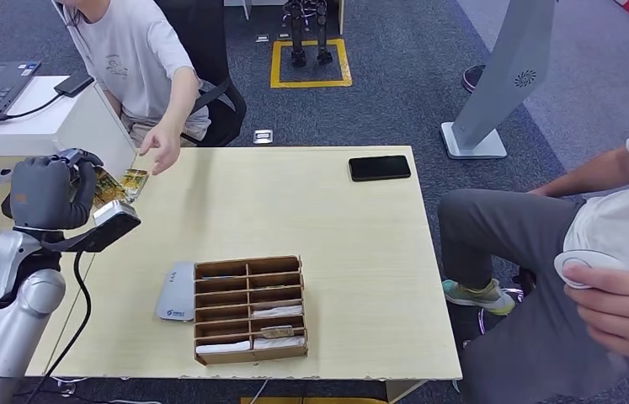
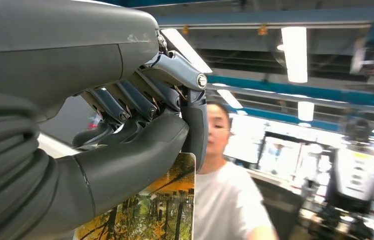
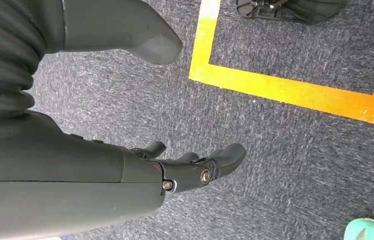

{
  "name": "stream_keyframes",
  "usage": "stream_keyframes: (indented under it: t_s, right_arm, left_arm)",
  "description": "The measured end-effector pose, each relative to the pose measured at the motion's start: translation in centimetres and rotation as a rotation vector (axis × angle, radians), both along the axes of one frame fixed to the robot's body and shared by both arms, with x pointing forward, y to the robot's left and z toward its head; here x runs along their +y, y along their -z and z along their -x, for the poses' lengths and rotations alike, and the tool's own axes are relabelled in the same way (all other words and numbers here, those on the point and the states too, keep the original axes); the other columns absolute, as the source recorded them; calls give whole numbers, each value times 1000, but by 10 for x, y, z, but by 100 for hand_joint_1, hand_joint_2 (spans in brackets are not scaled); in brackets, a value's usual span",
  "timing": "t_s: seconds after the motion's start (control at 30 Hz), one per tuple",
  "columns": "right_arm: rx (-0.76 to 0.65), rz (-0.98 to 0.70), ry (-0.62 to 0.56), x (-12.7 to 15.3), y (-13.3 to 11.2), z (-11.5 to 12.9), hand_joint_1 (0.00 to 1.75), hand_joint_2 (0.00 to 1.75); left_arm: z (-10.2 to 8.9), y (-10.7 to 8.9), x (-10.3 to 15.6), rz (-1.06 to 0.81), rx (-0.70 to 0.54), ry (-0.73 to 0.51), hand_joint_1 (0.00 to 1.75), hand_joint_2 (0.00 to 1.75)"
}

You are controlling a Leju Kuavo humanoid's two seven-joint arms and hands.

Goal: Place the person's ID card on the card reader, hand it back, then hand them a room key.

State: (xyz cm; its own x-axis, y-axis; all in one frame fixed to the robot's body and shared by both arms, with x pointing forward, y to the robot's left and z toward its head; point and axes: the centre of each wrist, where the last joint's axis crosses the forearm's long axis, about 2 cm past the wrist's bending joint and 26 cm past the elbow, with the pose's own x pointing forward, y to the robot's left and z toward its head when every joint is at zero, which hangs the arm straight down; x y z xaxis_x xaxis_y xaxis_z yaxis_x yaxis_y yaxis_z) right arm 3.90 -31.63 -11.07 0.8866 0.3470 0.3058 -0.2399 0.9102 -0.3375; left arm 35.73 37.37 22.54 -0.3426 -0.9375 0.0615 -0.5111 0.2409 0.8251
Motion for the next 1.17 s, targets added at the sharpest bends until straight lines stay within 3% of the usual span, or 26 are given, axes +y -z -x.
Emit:
stream_keyframes:
  t_s: [0.57, 0.6, 0.63, 0.73, 0.77, 1.17]
  right_arm:
    - [15, 5, -18, 0, 0, -1, 0, 175]
    - [14, 5, -19, 0, 0, -1, 0, 175]
    - [14, 5, -20, 0, 0, -1, 0, 175]
    - [14, 5, -22, 0, 0, -1, 0, 175]
    - [14, 5, -23, 0, 0, -1, 0, 175]
    - [14, 4, -27, 1, 0, -1, 0, 175]
  left_arm:
    - [-10, 16, 6, 30, 45, -53, 171, 175]
    - [-10, 17, 6, 30, 47, -54, 165, 175]
    - [-10, 17, 6, 30, 48, -54, 133, 175]
    - [-10, 18, 7, 30, 52, -56, 11, 175]
    - [-10, 18, 7, 30, 53, -56, 0, 175]
    - [-9, 19, 10, 38, 36, -70, 0, 175]
